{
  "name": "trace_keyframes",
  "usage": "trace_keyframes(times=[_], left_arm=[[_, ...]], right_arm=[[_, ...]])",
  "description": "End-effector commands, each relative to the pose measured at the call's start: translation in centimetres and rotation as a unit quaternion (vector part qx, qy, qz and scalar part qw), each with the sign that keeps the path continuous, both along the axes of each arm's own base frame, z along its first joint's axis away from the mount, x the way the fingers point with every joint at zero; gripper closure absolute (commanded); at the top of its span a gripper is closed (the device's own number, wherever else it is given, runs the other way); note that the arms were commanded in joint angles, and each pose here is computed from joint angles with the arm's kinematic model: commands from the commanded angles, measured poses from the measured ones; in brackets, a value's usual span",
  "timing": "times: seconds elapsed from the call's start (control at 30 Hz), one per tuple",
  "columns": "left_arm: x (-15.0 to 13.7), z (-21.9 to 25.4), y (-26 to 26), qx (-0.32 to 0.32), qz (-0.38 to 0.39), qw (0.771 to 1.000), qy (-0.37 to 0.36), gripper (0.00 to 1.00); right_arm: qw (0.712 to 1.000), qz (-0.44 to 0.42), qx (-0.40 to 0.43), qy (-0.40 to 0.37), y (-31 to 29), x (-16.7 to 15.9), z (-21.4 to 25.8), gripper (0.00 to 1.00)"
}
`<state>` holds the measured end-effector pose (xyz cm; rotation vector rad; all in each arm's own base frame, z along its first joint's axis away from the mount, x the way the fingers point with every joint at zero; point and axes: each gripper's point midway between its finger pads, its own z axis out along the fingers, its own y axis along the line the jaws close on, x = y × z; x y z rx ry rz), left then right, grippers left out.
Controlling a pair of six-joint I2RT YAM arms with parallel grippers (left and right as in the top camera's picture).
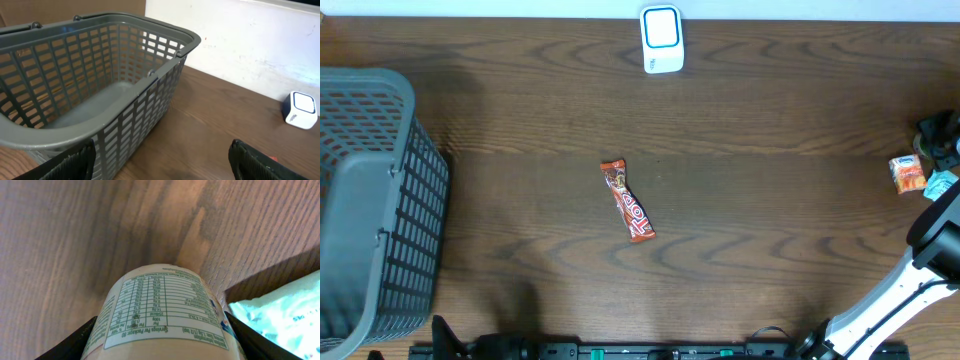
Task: Scan the item barcode
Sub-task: 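Move the jar to the right table edge and release it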
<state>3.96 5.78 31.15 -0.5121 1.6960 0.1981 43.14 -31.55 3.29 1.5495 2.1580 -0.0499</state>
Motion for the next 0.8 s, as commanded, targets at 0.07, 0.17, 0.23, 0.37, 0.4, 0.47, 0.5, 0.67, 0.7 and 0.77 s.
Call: trace_keyframes(times=[0.07,0.17,0.23,0.37,0.4,0.47,0.5,0.67,0.7,0.77], left_arm=[[0.1,0.0,-0.2,-0.001,-0.008,1.0,-0.002,0.15],[0.1,0.0,-0.2,-0.001,-0.008,1.0,-0.002,0.15],[0.1,0.0,-0.2,-0.001,-0.008,1.0,-0.002,0.15],[0.1,0.0,-0.2,-0.001,-0.008,1.0,-0.002,0.15],[0.1,0.0,-0.2,-0.001,-0.008,1.0,-0.002,0.15],[0.1,0.0,-0.2,-0.001,-0.008,1.0,-0.002,0.15],[0.1,0.0,-0.2,-0.001,-0.008,1.0,-0.002,0.15],[0.1,0.0,-0.2,-0.002,-0.008,1.0,-0.002,0.15],[0.1,0.0,-0.2,-0.002,-0.008,1.0,-0.002,0.15],[0.1,0.0,-0.2,-0.001,-0.008,1.0,-0.002,0.14]], right_arm=[[1.0,-0.005,0.016,0.001,-0.3,-0.8,-0.6,0.41],[0.999,-0.017,0.035,0.017,0.3,-1.6,-1.1,0.4],[0.998,-0.032,0.054,0.032,1.0,-2.5,-1.6,0.34],[0.994,-0.054,0.08,0.051,1.9,-3.6,-2.1,0.04],[0.994,-0.048,0.085,0.051,2.2,-3.6,-2.0,0.01],[0.994,-0.04,0.087,0.054,2.3,-3.8,-1.6,0.01],[0.994,-0.042,0.088,0.054,2.2,-3.9,-1.2,0.01],[0.998,-0.033,0.052,0.014,0.8,-3.4,5.6,0.01],[0.999,-0.026,0.04,0.003,0.6,-3.2,7.4,0.01],[1.0,-0.004,0.012,-0.026,0.7,-2.7,11.7,0.01]])
